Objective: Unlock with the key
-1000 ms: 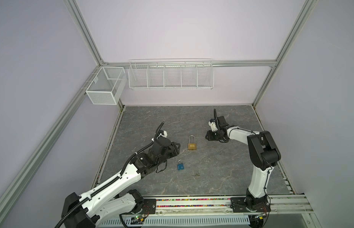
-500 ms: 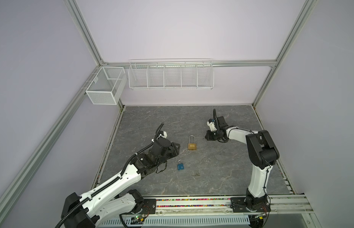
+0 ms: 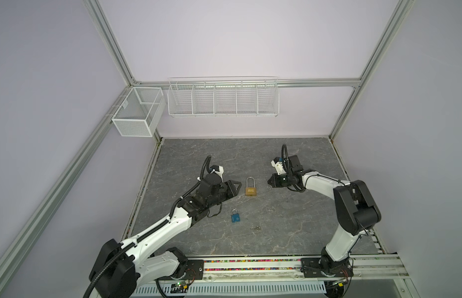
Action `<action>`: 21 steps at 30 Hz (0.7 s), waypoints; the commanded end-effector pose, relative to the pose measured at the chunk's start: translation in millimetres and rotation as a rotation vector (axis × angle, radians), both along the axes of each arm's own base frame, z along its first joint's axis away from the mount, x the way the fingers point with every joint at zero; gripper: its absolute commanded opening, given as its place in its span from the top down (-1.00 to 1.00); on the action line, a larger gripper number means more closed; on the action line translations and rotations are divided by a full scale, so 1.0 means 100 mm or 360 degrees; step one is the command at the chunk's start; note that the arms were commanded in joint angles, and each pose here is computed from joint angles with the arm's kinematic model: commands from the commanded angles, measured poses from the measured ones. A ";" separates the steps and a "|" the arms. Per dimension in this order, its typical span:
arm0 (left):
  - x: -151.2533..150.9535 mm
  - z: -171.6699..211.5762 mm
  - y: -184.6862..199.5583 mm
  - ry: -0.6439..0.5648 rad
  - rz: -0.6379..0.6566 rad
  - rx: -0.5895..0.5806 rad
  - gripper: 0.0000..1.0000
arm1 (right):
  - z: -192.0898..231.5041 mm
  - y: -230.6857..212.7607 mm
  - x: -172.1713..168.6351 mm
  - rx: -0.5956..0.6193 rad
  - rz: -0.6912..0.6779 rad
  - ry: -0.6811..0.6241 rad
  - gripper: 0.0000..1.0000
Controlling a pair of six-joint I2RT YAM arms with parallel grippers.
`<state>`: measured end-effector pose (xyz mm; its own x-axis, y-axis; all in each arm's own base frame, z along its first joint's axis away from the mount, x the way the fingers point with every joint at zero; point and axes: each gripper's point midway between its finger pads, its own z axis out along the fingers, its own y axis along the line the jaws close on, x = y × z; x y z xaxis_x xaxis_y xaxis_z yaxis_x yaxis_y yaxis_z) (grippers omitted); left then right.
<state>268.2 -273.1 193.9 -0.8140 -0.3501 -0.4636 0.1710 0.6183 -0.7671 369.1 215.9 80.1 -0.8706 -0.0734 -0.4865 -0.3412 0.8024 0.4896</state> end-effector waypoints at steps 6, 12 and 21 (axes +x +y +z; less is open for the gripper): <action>0.05 0.40 -0.33 -0.0301 -0.0191 -0.0378 0.54 | 0.90 0.38 -0.29 0.0453 0.0224 -0.0260 0.86; 0.17 0.45 -0.38 -0.0393 -0.0149 -0.0518 0.59 | 1.31 0.61 -0.52 0.0604 0.0343 -0.0345 0.86; 0.24 0.58 -0.42 -0.0513 -0.0161 -0.0636 0.57 | 1.64 0.76 -0.77 0.0728 0.0465 -0.0377 0.86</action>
<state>292.7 -316.6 231.6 -0.7215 -0.4508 -0.5257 0.4214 0.3165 -0.8498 304.0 287.8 224.9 -0.7256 -0.0382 -0.6870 -0.6283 0.4439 0.6389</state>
